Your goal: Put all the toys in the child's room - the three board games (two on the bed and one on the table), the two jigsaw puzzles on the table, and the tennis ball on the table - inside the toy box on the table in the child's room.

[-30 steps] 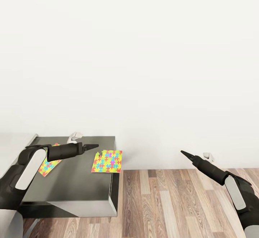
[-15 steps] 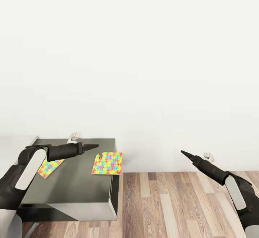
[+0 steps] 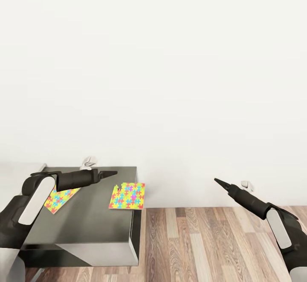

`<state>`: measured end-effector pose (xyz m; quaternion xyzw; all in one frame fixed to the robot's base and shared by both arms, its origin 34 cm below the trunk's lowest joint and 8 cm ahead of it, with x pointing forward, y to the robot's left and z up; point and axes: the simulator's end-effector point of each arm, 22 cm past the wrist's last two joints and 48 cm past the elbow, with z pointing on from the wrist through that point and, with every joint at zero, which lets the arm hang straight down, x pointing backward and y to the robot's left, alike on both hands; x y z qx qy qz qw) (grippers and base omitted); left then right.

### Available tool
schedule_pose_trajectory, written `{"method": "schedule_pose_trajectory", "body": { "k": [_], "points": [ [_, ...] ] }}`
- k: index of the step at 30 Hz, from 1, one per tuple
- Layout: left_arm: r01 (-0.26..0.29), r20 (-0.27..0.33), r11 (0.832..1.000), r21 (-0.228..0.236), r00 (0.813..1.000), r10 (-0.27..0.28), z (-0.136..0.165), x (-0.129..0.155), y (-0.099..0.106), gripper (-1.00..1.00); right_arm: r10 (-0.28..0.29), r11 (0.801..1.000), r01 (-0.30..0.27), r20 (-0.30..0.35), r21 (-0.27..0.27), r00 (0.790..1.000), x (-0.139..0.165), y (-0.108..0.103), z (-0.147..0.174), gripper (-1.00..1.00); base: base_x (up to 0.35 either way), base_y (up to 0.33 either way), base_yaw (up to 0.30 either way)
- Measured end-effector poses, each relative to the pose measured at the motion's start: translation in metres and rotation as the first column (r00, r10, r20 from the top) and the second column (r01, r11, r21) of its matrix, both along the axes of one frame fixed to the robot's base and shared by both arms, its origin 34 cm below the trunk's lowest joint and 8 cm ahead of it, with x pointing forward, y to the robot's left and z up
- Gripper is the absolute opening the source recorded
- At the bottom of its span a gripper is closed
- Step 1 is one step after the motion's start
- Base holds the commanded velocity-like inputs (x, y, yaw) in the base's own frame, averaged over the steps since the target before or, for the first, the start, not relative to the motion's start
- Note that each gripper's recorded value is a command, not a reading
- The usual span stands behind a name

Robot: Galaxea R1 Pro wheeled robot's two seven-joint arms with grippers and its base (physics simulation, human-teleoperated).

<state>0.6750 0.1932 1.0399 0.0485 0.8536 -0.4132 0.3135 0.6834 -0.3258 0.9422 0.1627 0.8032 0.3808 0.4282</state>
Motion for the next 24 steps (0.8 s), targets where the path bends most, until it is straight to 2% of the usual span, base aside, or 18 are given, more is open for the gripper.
{"method": "schedule_pose_trajectory", "body": {
  "k": [24],
  "points": [
    [0.001,0.04,1.0,-0.001,0.999,-0.001,0.023,-0.002,-0.001,1.0,0.001,1.0,-0.001,0.04,0.001,0.999,0.002,0.001,0.023,1.0,0.0,0.0,0.0]
  ]
}}
